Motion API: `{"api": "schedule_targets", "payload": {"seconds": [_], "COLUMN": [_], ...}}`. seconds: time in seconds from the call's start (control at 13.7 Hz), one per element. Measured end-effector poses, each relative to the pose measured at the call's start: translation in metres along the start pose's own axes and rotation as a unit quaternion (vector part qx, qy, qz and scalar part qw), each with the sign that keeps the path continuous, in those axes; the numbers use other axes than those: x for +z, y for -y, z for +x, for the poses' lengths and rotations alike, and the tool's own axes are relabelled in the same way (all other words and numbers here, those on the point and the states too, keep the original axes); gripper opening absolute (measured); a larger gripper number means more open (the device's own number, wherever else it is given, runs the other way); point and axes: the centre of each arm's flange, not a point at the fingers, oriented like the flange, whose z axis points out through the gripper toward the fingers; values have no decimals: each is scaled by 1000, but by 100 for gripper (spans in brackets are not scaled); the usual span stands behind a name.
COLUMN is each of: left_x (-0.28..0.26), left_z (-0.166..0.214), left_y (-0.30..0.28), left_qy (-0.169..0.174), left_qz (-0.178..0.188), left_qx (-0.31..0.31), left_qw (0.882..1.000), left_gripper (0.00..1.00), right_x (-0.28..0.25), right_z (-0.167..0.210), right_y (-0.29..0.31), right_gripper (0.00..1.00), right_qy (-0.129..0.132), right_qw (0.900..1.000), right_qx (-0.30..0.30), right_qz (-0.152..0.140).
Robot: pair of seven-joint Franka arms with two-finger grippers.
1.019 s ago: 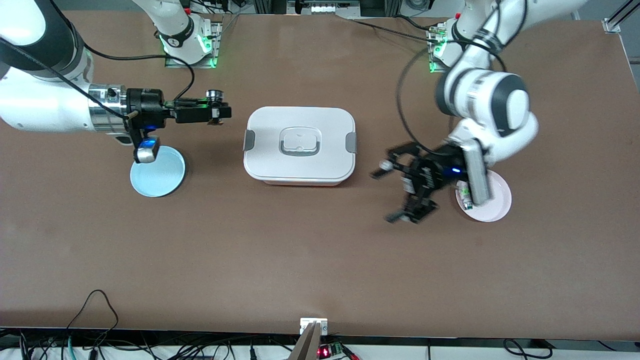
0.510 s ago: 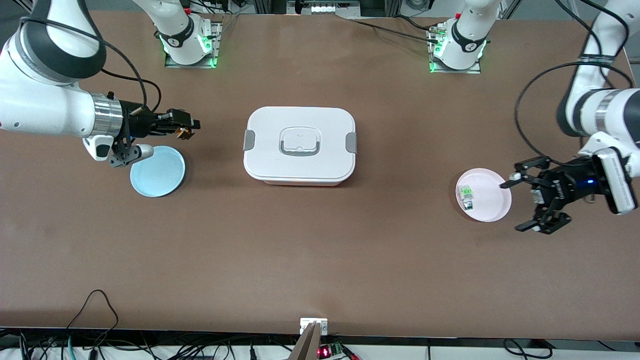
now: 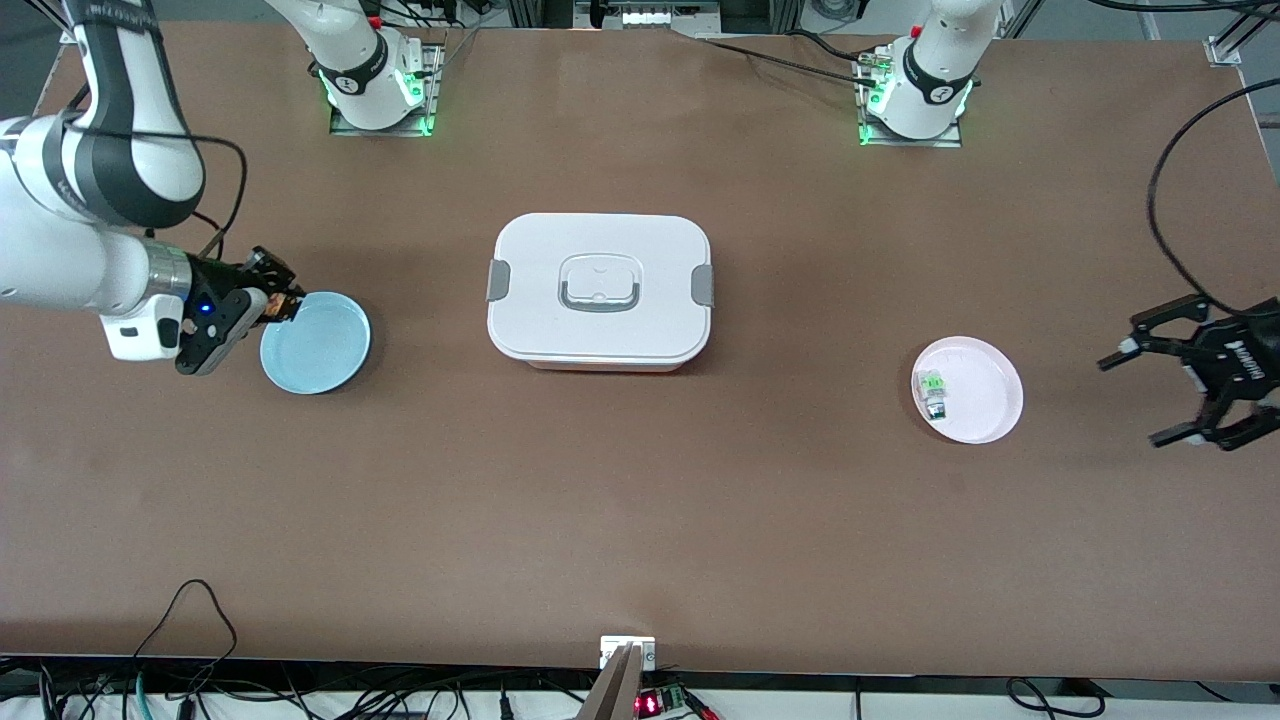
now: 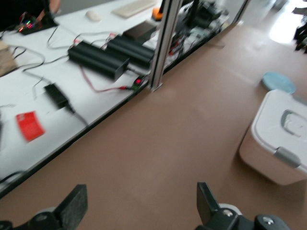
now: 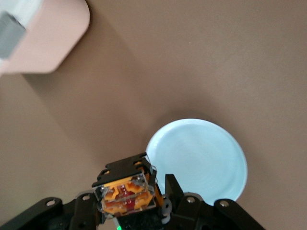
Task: Transfer orange switch to right arm and place
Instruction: 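Lower the switch onto the blue dish and open the right gripper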
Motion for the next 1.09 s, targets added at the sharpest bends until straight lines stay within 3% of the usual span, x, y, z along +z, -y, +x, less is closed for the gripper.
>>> {"api": "schedule_targets", "payload": {"seconds": [0.22, 0.36, 0.66, 0.8, 0.95, 1.09], "left_x": [-15, -12, 1, 2, 7, 15], "left_z": [45, 76, 111, 109, 107, 105], "left_y": [-29, -61, -124, -135, -150, -160], "left_qy": [102, 167, 244, 270, 300, 314], "left_qz": [53, 83, 154, 182, 222, 243], "left_qx": [-63, -143, -279, -324, -365, -387], "left_qw": [991, 972, 916, 888, 853, 832], "left_gripper": [100, 100, 100, 100, 100, 100], "right_x": [59, 98, 152, 174, 184, 185], "right_z": [-19, -28, -38, -42, -44, -44], "right_y": [-20, -26, -39, -42, -44, -44], "right_gripper": [48, 48, 48, 48, 48, 48], "right_qy": [-13, -11, -7, -4, -2, -1], "right_qw": [994, 989, 981, 979, 979, 978], "right_qx": [-94, -134, -173, -182, -184, -186], "right_qz": [-45, -61, -90, -95, -92, -92]}}
